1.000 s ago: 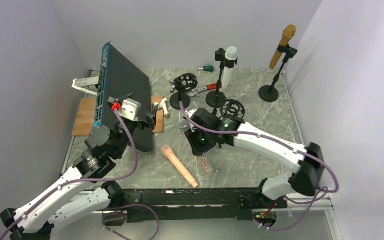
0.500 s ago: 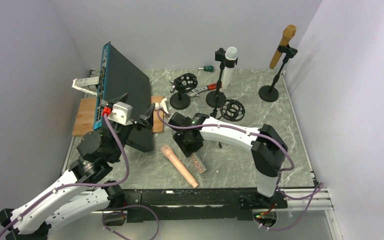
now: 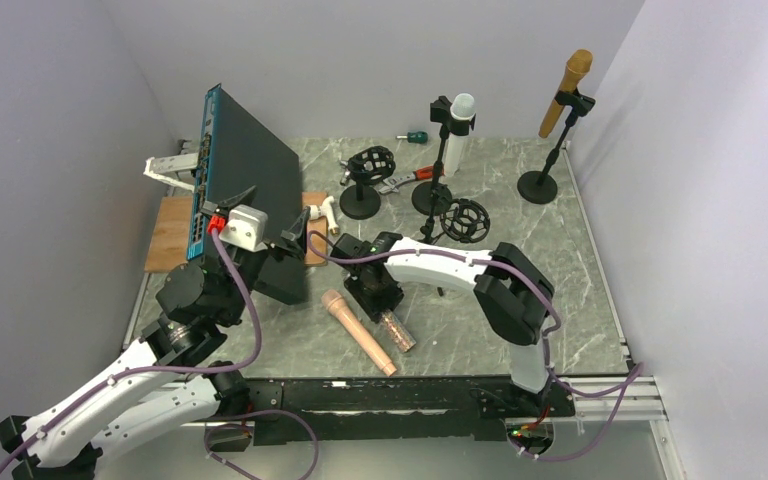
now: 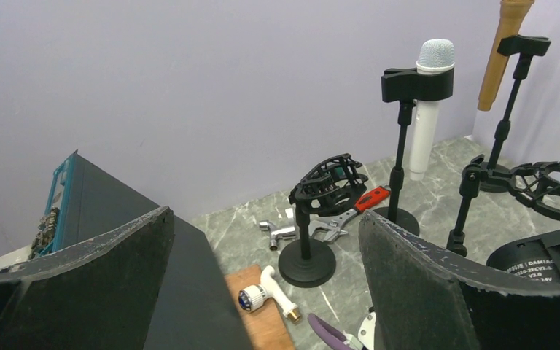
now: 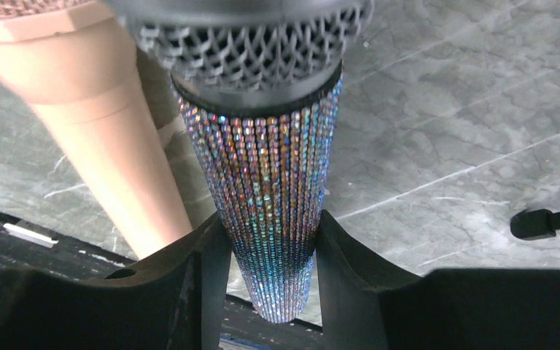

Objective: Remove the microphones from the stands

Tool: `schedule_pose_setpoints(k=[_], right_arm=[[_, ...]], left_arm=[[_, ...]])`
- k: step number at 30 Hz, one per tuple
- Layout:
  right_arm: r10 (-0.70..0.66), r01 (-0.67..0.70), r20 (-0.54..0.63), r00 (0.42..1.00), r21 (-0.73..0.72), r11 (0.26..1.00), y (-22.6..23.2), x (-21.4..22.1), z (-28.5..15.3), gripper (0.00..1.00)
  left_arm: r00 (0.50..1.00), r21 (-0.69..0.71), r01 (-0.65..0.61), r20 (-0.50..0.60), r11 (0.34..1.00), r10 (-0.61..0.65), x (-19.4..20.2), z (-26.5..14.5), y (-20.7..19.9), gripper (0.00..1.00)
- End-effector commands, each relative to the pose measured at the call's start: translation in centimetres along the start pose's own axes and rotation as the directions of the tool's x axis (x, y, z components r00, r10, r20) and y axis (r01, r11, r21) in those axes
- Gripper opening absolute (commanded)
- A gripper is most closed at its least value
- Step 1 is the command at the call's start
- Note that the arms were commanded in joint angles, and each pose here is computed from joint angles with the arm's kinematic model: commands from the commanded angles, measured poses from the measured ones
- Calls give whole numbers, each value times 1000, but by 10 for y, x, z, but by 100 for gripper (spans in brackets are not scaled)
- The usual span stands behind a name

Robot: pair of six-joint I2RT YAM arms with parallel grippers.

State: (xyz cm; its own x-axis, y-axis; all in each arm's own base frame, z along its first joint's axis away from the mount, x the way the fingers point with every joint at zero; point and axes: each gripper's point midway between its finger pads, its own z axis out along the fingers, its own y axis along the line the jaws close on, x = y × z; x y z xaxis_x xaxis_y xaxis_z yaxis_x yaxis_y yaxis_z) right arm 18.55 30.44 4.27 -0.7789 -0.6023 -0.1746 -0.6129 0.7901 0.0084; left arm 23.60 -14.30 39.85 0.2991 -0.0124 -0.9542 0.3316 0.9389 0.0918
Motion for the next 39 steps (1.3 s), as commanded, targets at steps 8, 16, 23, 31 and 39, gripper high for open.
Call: schedule_pose_setpoints(k=[8, 16, 23, 31, 39], right_arm=[[-21, 21, 23, 1000, 5, 1000, 3, -12, 10, 27], [-13, 13, 31, 999, 9, 1000, 2, -11, 9, 38], [-13, 12, 38, 999, 13, 1000, 1, -12, 5, 52], [-11, 8, 71, 997, 39, 999, -3, -21, -14, 60], [2, -12, 144, 990, 68, 998, -11, -33, -50, 68]], left_arm=[[1000, -23, -3, 30, 1000, 4, -6, 2, 3, 99], [1000, -19, -3, 28, 1000, 4, -4, 3, 2, 99], [1000, -13, -7, 19, 1000, 8, -2, 5, -1, 99], [1000, -18, -13, 16, 1000, 13, 0, 5, 0, 100], [1000, -15, -10, 16, 1000, 11, 0, 5, -1, 99]])
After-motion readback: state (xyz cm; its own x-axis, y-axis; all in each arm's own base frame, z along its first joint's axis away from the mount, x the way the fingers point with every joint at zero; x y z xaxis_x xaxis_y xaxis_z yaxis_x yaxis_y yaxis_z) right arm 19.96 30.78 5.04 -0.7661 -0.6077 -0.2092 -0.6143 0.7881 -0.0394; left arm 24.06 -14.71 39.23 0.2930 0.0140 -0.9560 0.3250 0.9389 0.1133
